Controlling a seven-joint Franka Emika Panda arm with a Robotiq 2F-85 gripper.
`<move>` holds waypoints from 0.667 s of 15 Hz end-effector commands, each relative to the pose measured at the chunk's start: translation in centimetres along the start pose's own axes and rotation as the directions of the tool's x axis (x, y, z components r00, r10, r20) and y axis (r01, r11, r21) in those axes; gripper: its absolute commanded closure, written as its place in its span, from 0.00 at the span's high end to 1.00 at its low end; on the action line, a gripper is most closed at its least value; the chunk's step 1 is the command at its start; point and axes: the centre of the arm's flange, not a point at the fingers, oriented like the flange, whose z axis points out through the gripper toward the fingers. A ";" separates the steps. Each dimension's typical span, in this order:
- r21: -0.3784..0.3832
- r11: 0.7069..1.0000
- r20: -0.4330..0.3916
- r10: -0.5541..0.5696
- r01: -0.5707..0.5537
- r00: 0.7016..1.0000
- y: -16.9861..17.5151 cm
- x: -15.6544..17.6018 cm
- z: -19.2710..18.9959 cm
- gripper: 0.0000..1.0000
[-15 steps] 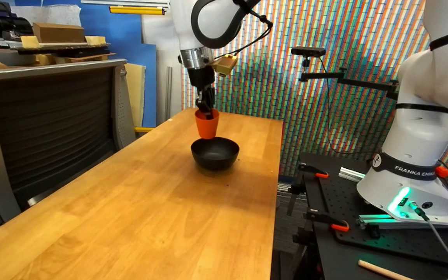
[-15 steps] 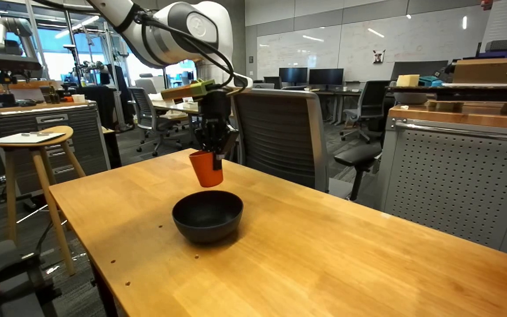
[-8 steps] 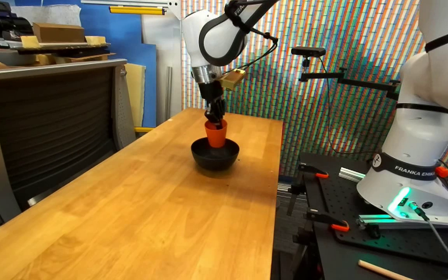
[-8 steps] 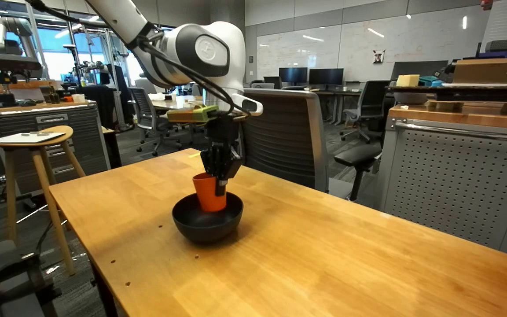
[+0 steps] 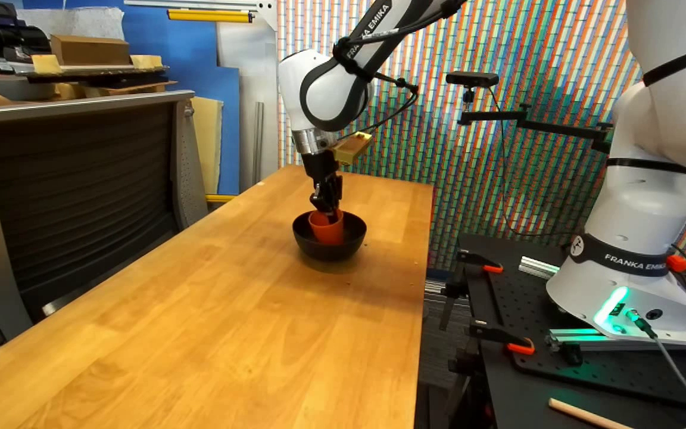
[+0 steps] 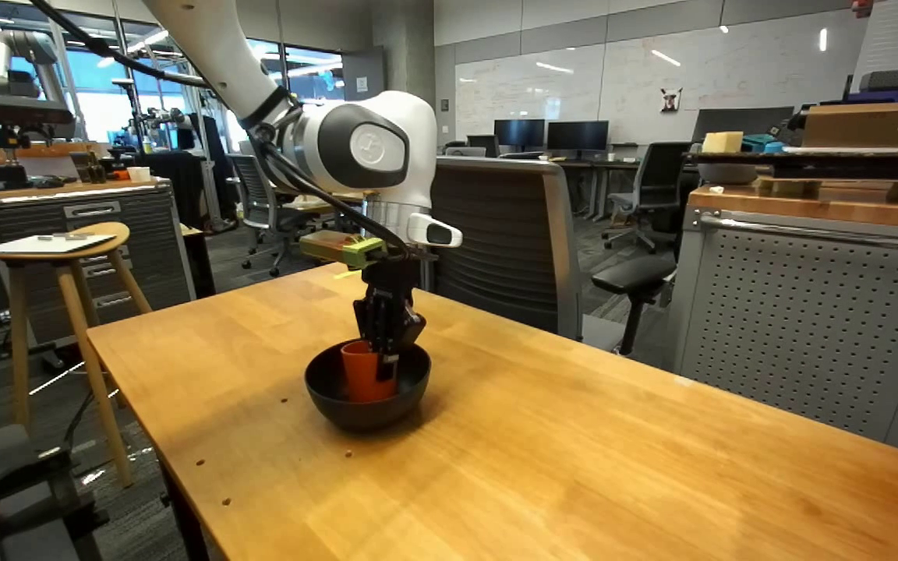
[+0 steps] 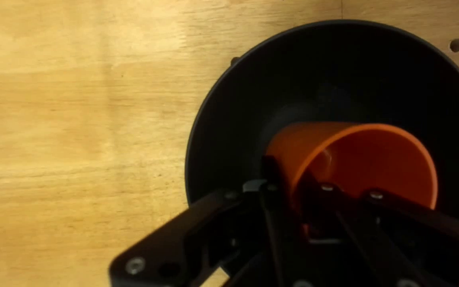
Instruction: Put the orange cup in the black bowl
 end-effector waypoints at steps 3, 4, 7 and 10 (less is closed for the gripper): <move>0.007 1.000 -0.071 -0.021 0.021 0.997 0.3 -1.2 -4.5 0.62; -0.003 1.000 -0.090 -0.024 0.024 0.996 0.3 -1.7 -6.0 0.69; -0.053 0.997 -0.155 -0.056 0.048 0.986 0.5 -3.6 -11.2 0.92; -0.128 0.988 -0.198 -0.116 0.092 0.973 -0.1 -5.3 -15.5 1.00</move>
